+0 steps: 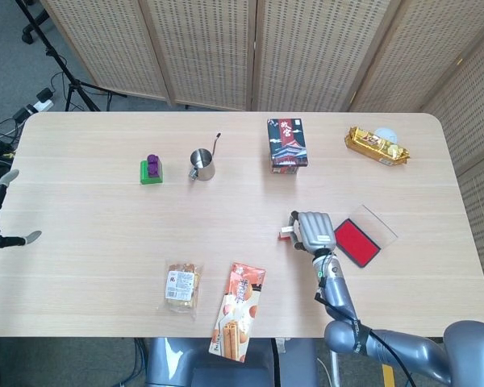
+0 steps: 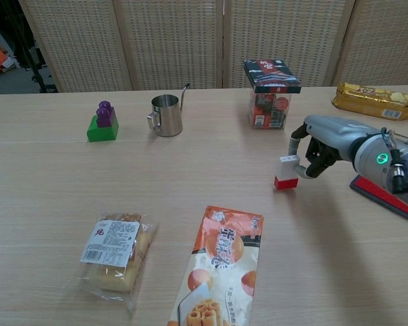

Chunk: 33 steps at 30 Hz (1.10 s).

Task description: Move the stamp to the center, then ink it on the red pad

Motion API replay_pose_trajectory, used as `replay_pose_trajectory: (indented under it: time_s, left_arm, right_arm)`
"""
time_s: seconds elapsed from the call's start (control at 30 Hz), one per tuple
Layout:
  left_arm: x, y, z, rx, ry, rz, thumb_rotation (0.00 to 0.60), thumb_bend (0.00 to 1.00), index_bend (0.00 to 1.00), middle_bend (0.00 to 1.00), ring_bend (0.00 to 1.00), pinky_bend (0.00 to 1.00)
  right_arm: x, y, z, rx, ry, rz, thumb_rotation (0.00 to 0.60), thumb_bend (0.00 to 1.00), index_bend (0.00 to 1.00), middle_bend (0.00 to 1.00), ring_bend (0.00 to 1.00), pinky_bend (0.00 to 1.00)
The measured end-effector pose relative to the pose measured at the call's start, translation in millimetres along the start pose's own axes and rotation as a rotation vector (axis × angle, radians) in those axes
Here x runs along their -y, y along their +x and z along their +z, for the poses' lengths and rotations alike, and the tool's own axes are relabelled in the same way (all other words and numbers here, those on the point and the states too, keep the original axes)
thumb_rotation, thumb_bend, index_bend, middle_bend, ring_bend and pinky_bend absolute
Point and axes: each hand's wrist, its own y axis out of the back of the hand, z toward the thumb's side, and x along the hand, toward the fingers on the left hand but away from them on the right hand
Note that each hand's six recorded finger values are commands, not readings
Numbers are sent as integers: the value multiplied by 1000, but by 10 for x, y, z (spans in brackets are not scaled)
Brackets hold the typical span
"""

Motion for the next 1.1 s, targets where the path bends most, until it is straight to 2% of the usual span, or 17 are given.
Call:
replay_pose_trajectory:
  time_s: [0.5, 1.1]
  left_arm:
    - [2, -1, 3, -1, -1, 3, 600, 0, 0, 0, 0, 0]
    - [18, -7, 23, 4, 2, 4, 600, 0, 0, 0, 0, 0]
  right_arm:
    - [42, 17, -33, -8, -6, 16, 600, 543, 563, 914, 966, 1000]
    - [83, 93, -39, -36, -21, 26, 600, 543, 455, 913, 966, 1000]
